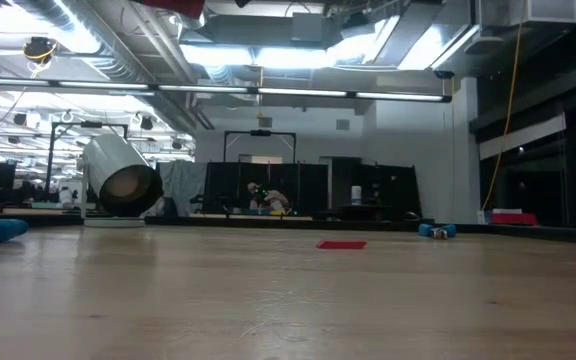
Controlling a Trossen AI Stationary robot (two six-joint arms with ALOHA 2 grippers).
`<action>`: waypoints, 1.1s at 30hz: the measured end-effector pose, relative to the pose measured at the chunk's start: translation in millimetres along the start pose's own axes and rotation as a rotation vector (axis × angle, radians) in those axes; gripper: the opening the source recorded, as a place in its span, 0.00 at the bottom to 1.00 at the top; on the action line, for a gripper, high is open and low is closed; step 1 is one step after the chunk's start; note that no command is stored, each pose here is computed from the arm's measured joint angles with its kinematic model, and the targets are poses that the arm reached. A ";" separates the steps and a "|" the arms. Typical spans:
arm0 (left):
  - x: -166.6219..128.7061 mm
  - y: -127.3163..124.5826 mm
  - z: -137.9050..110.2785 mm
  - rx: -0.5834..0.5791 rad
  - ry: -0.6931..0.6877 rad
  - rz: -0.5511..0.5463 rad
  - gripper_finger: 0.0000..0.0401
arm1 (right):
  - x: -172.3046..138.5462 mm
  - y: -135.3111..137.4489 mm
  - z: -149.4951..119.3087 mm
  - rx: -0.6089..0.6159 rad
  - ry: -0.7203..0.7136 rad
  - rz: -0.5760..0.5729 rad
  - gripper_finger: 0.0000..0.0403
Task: Pick & Place School Supplies
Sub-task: Put the red eraser into the black basket
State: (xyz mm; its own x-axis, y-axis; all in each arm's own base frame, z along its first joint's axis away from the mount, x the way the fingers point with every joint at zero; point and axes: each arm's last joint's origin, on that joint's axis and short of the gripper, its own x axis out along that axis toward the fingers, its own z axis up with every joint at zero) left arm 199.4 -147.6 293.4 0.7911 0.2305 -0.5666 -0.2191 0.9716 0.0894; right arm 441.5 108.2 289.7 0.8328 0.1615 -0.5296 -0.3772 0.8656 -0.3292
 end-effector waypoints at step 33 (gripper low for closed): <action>15.9 11.2 10.6 0.019 0.052 -0.061 0.03 | 0.0 0.0 0.8 0.005 -0.011 0.006 0.03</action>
State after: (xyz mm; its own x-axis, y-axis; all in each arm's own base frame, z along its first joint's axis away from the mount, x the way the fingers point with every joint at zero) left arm 215.5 -132.5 294.1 0.7719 0.1684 -0.6130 -0.1604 0.9847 0.0685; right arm 441.8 108.6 290.4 0.8349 0.1716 -0.5229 -0.3800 0.8670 -0.3222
